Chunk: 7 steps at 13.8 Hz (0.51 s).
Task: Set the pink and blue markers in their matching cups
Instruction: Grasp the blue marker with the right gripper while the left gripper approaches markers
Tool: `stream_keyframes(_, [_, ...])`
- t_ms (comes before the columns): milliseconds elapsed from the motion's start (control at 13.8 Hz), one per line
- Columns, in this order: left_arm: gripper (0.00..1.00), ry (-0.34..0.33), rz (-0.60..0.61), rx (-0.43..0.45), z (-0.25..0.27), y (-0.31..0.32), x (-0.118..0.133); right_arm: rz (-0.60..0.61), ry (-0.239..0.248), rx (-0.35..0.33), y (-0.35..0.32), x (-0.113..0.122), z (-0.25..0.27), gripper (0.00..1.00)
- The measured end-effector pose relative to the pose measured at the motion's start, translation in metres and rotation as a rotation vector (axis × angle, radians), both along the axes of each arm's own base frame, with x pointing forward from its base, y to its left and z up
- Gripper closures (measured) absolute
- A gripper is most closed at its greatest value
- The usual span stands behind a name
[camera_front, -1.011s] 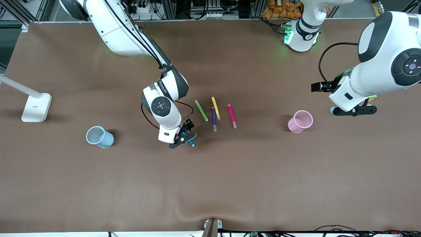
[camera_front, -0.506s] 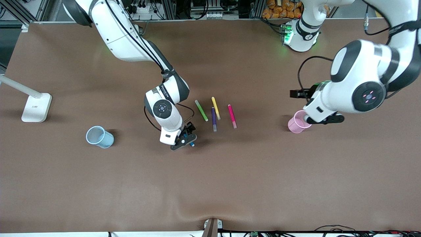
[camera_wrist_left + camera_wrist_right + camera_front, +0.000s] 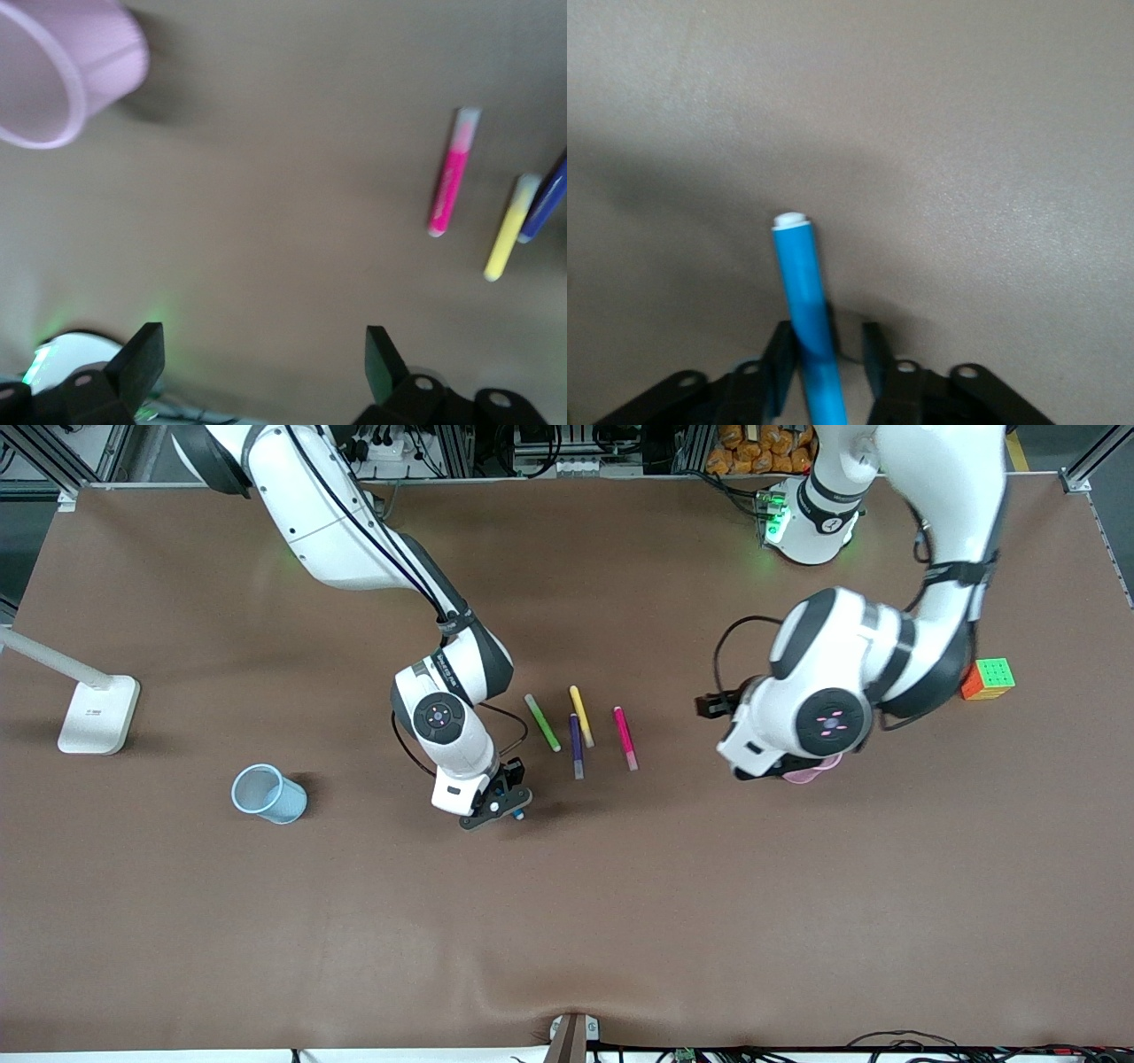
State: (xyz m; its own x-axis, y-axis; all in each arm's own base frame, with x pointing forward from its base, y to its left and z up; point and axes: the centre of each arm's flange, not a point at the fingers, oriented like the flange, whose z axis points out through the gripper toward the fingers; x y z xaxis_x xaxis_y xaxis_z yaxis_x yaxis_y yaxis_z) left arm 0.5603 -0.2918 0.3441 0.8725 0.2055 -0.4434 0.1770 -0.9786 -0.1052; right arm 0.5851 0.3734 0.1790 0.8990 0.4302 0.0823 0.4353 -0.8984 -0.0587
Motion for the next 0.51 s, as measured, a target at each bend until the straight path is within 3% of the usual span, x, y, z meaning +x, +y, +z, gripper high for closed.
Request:
stream_keyframes(144, [0.00,-0.020,0.019,0.004,-0.026,-0.018,0.001,-0.018,0.005,0.014,0.001,0.001,0.003,0.82])
stream_keyframes(506, [0.00,-0.051,0.045,-0.023,-0.051,-0.031,0.007,-0.021,0.015,0.014,0.003,0.001,0.004,0.82])
